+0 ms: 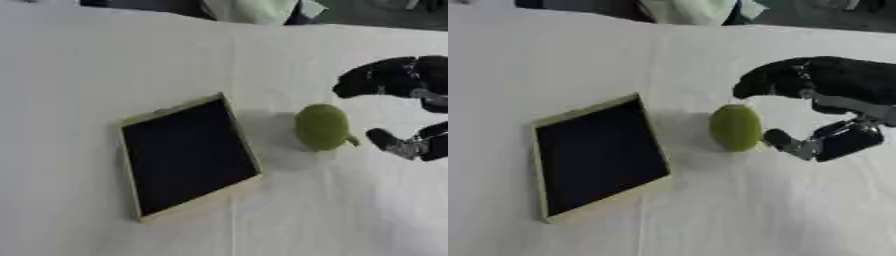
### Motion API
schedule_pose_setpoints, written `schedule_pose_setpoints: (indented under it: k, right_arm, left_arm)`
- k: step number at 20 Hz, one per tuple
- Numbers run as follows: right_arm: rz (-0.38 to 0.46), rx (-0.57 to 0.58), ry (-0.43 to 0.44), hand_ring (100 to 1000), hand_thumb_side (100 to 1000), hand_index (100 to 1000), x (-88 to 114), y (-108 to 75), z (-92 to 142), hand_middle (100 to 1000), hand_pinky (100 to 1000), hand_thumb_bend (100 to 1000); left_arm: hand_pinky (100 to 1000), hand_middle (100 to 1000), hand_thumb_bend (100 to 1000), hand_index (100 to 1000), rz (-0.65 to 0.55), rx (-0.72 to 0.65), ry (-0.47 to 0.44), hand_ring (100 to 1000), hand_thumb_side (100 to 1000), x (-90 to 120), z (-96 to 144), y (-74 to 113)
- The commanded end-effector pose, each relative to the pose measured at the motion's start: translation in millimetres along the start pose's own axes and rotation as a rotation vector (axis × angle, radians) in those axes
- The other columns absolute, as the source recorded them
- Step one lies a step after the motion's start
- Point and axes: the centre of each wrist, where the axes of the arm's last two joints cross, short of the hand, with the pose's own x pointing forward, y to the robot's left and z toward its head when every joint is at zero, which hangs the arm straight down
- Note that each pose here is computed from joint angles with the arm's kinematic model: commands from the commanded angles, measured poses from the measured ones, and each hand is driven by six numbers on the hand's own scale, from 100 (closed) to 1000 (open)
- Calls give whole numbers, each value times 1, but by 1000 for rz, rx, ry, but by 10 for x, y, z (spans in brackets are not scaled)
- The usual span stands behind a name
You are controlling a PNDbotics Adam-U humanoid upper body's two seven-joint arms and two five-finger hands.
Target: Pick up objects on the table and place them in the box.
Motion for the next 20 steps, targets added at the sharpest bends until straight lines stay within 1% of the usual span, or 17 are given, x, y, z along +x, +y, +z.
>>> schedule_pose_setpoints:
  k: [1,3,4,6,8,9,14,16,17,18,20]
  right_arm:
    - [-14,57,44,958,100,978,-6,-155,2,886,915,134]
    - [-4,87,62,960,109,978,-3,-209,-18,895,922,175]
    - [4,104,67,960,111,978,-4,-224,-27,895,923,178]
    - [16,135,79,963,146,982,-19,-235,-43,905,927,202]
    - [26,163,88,964,162,986,-42,-235,-61,908,931,225]
    - [32,173,91,963,163,987,-51,-236,-68,909,933,253]
    - [47,214,118,959,140,990,-127,-185,-94,903,933,349]
    - [44,232,131,955,126,991,-171,-146,-107,901,931,377]
    - [42,239,136,955,126,991,-192,-129,-113,901,931,377]
    - [40,244,144,949,100,986,-215,-115,-119,898,928,417]
    - [40,247,164,947,100,984,-264,-88,-134,897,927,403]
  left_arm:
    - [491,618,100,658,-2,-25,-26,677,495,60,-67,5]
    - [491,618,100,658,-2,-28,-24,678,496,57,-65,4]
    - [491,618,100,658,-1,-29,-24,678,496,56,-65,4]
    - [491,618,100,658,0,-31,-23,678,497,55,-66,2]
    - [491,618,100,658,2,-33,-23,678,497,54,-67,0]
    - [491,619,100,658,2,-34,-23,678,498,54,-67,0]
    - [491,619,100,658,5,-37,-21,679,499,52,-68,-4]
    - [491,619,100,658,6,-39,-20,679,501,49,-66,-4]
    - [491,619,100,658,6,-40,-19,679,501,48,-65,-4]
    - [490,620,100,658,6,-41,-18,680,503,46,-63,-4]
    - [490,620,100,658,8,-43,-17,680,503,41,-60,-5]
